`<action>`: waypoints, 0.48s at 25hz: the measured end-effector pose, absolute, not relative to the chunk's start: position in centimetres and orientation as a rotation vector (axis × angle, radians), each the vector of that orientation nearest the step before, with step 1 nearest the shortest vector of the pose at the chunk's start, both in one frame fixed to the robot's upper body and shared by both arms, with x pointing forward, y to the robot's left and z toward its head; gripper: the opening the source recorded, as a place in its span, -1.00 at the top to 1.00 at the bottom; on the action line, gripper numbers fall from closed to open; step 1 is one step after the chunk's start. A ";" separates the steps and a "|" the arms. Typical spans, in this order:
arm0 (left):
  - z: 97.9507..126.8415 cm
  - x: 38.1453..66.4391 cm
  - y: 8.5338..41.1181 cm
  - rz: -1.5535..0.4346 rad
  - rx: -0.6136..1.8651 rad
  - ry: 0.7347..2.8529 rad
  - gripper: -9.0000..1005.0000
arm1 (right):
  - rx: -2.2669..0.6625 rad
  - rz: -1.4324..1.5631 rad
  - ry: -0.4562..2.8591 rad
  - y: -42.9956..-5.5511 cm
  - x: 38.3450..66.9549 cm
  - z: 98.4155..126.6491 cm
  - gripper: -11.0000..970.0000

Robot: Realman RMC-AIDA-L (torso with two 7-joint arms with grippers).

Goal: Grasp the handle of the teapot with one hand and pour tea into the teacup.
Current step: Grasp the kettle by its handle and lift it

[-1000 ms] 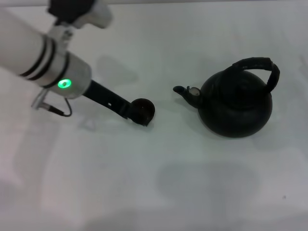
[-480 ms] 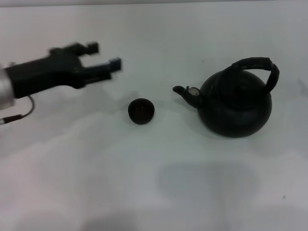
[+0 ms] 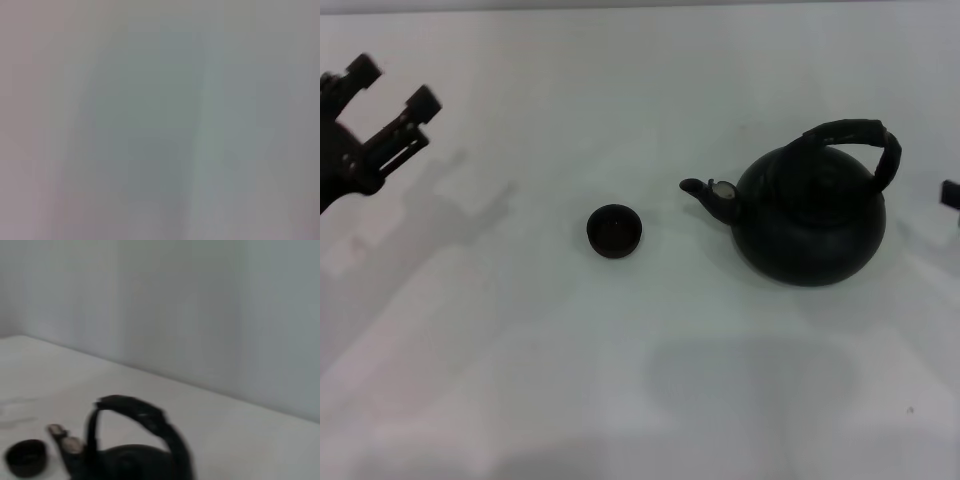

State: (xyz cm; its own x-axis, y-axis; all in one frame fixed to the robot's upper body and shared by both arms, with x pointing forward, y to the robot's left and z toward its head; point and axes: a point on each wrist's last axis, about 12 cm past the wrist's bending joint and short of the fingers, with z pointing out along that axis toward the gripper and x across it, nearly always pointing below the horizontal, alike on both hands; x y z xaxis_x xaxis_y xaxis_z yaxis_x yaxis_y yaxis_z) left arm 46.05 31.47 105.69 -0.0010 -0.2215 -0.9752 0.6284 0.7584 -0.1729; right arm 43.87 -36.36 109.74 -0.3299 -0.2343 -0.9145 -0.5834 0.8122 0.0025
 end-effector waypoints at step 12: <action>105.1 44.9 32.1 -0.655 0.291 1.391 -0.74 | -0.706 0.544 1.900 -32.7 47.5 107.4 -0.76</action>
State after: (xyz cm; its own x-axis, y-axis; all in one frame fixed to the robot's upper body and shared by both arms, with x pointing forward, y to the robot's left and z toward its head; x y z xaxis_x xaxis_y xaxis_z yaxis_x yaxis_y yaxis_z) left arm 44.91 32.11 105.13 0.0404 -0.2544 -0.9663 0.5832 0.7912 -0.1839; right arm 47.45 -32.74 107.36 -0.3331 -0.2339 -0.9134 -0.6821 0.7287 0.0622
